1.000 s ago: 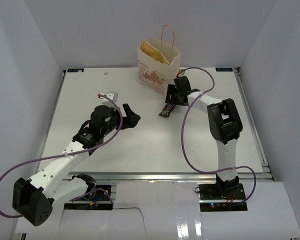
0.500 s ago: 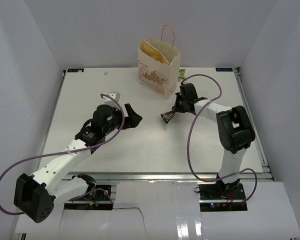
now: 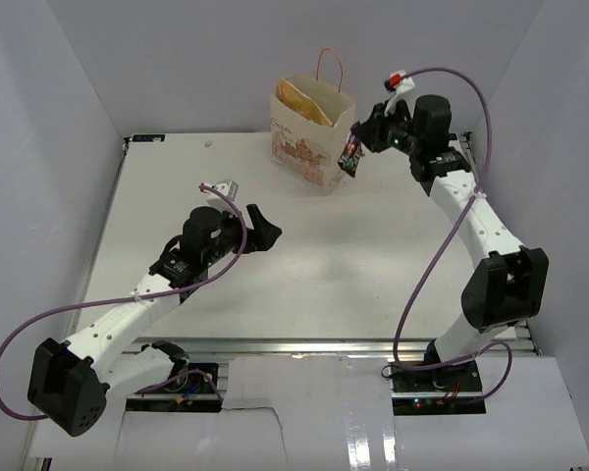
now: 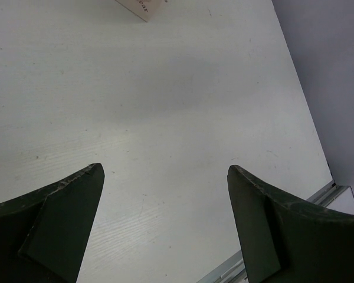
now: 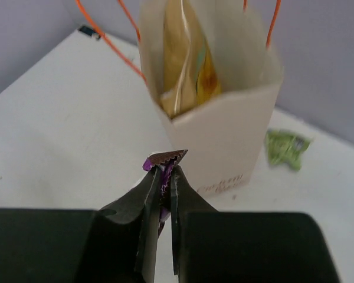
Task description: Place the snacks into the paper bag
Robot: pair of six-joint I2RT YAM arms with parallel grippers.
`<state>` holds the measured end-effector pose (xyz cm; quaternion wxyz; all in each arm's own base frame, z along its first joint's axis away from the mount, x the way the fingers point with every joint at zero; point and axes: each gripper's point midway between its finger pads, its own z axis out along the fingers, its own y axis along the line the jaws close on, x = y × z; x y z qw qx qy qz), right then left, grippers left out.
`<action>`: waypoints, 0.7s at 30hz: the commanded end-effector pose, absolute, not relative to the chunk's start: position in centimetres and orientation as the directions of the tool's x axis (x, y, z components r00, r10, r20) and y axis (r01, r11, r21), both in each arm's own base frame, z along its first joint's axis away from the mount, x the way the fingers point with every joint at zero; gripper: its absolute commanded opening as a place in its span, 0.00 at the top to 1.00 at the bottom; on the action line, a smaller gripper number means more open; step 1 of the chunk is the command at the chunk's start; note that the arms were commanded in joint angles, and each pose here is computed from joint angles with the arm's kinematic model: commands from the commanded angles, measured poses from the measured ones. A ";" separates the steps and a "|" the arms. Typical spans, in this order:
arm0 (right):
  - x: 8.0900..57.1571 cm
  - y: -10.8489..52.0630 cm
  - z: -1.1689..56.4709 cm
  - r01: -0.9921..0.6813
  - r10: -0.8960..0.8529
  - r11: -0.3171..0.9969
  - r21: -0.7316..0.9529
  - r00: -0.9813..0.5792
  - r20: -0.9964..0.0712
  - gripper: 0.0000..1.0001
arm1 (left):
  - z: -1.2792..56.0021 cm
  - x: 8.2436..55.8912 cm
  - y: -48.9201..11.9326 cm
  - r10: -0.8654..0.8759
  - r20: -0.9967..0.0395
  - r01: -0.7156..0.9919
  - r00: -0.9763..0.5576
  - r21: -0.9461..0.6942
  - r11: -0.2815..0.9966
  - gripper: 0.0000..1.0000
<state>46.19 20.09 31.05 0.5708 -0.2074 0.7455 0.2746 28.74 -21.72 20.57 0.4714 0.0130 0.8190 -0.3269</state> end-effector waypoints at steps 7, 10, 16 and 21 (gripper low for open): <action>53.8 23.2 46.6 -0.493 -0.077 0.840 -0.227 0.305 -0.949 0.92 | 22.0 29.1 -22.8 -0.264 -0.809 0.404 -0.525 -0.510 0.760 0.04; 55.5 24.3 48.0 -0.344 -0.164 0.872 -0.349 0.466 -0.869 0.92 | 21.8 28.7 -22.5 -0.268 -0.806 0.397 -0.528 -0.514 0.760 0.04; 58.6 23.9 49.1 -0.110 -0.273 0.907 -0.407 0.584 -0.765 0.92 | 21.7 28.1 -21.5 -0.288 -0.805 0.371 -0.518 -0.516 0.772 0.04; 58.7 24.2 48.5 -0.089 -0.304 0.893 -0.441 0.604 -0.737 0.92 | 21.5 28.0 -21.2 -0.292 -0.805 0.361 -0.516 -0.513 0.778 0.03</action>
